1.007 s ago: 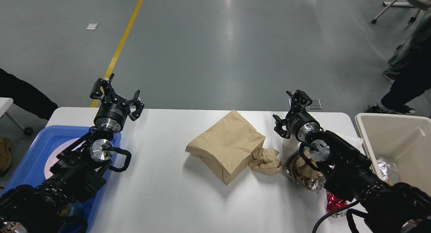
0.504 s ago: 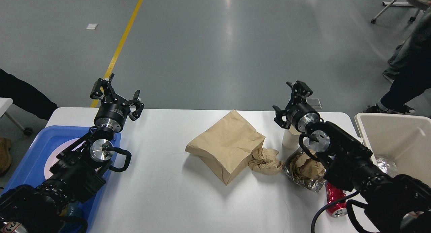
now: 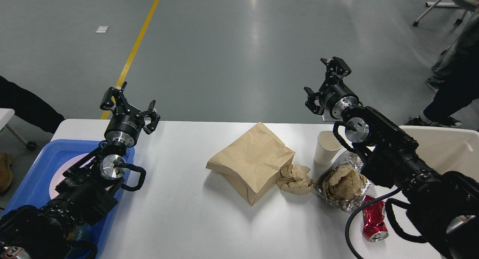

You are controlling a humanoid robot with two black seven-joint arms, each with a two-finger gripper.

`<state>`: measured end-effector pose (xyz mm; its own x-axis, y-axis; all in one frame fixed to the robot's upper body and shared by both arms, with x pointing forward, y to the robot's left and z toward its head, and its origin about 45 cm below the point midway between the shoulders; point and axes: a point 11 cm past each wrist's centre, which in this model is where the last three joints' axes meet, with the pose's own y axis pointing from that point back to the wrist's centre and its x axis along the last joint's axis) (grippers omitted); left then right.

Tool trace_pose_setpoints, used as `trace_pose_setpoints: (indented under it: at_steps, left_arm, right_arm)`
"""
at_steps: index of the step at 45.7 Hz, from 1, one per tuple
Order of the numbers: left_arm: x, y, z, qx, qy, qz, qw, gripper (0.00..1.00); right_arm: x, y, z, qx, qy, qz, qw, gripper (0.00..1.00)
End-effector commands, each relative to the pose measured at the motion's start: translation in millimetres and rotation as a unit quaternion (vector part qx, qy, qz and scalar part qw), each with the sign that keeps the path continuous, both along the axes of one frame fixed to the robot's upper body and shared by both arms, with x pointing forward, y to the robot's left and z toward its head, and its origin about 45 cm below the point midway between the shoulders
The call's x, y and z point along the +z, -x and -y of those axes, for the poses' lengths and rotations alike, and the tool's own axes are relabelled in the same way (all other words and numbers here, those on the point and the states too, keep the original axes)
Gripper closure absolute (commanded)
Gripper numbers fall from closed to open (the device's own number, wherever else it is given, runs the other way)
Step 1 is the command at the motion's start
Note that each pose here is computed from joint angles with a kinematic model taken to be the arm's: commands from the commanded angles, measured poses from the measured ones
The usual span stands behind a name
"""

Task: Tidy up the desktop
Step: 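Lift the right gripper up and away from the crumpled paper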

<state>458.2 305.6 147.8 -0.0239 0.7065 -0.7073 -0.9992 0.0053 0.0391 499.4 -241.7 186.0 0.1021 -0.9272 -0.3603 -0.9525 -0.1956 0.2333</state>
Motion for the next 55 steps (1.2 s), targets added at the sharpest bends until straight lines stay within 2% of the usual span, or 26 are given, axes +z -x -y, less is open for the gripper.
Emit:
trace_pose_setpoints:
  at_steps: [1, 28, 35, 49, 55]
  left_arm:
    - [-0.3, 0.2, -0.1, 0.0, 0.0, 0.0, 1.0, 0.04]
    - [0.4, -0.3, 0.1, 0.0, 0.0, 0.0, 1.0, 0.04]
    - [-0.3, 0.2, -0.1, 0.0, 0.0, 0.0, 1.0, 0.04]
    - [0.4, -0.3, 0.1, 0.0, 0.0, 0.0, 1.0, 0.04]
    - [-0.3, 0.2, -0.1, 0.0, 0.0, 0.0, 1.0, 0.04]
  right_arm:
    - [-0.2, 0.1, -2.6, 0.002, -0.001, 0.0, 1.0, 0.0]
    - [0.0, 0.6, 11.8, -0.005, 0.006, 0.0, 1.0, 0.0]
    - [28.1, -10.4, 36.3, -0.015, 0.019, 0.027, 0.999, 0.0]
    - [69.2, -27.2, 28.4, -0.013, 0.009, 0.064, 0.998, 0.0]
    - [79.4, -29.4, 42.4, -0.02, 0.016, 0.074, 0.997, 0.0]
